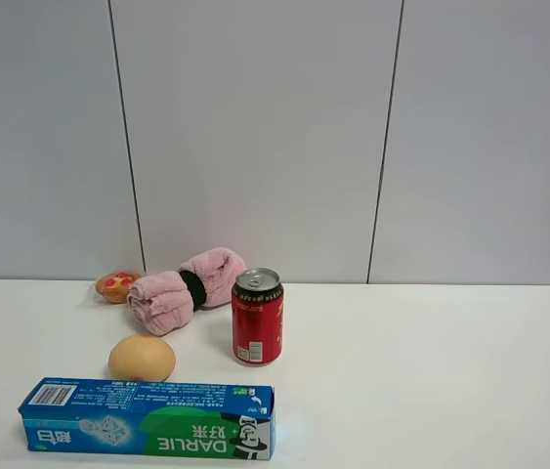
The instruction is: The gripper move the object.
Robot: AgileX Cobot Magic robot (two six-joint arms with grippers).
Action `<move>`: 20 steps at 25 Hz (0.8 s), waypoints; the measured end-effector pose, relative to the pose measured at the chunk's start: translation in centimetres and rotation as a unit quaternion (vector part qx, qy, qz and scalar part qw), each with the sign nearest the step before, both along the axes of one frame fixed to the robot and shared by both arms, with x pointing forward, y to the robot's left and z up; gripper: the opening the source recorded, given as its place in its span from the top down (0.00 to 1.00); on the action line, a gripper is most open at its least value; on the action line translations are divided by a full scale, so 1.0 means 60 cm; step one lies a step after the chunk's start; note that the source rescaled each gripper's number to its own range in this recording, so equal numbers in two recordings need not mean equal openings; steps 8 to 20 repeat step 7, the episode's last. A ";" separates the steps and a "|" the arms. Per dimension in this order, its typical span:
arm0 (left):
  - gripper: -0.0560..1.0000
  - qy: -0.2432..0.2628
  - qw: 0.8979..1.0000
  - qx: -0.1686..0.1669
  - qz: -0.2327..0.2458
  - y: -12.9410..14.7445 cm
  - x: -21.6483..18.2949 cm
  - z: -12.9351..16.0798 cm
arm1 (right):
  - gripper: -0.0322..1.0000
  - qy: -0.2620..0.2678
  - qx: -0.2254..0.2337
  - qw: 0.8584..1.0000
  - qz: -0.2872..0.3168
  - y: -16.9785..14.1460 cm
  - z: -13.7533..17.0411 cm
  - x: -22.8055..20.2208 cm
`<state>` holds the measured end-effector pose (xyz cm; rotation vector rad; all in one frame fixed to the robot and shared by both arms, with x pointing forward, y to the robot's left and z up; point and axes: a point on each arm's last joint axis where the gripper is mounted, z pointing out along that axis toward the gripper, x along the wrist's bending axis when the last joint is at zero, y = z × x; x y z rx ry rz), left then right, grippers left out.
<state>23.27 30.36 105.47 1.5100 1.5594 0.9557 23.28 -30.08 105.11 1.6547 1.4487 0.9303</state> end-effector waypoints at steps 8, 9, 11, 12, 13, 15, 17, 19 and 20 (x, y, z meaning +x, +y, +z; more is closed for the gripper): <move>0.00 0.000 1.000 0.000 0.000 0.000 0.000 0.000 | 0.14 0.000 0.000 1.000 0.000 0.000 0.000 0.000; 0.00 0.000 1.000 0.000 0.000 0.000 0.000 0.000 | 0.14 0.000 0.000 1.000 0.000 0.000 0.000 0.000; 0.00 0.000 1.000 0.000 0.000 0.000 0.000 0.000 | 0.14 0.000 0.000 1.000 0.000 0.000 0.000 0.000; 0.00 0.000 1.000 0.000 0.000 0.000 0.000 0.000 | 0.14 0.000 0.000 1.000 0.000 0.000 0.000 0.000; 0.00 0.000 1.000 0.000 0.000 0.000 0.000 0.000 | 0.14 0.000 0.000 1.000 0.000 0.000 0.000 0.000; 0.00 0.000 1.000 0.000 0.000 0.000 0.000 0.000 | 0.14 0.000 0.000 1.000 0.000 0.000 0.000 0.000; 0.00 0.000 1.000 0.000 0.000 0.000 0.000 0.000 | 0.14 0.000 0.000 1.000 0.000 0.000 0.000 0.000; 0.00 0.000 1.000 0.000 0.000 0.000 0.000 0.000 | 0.14 0.000 0.000 1.000 0.000 0.000 0.000 0.000; 0.00 0.000 1.000 0.000 0.000 0.000 0.000 0.000 | 0.14 0.000 0.000 1.000 0.000 0.000 0.000 0.000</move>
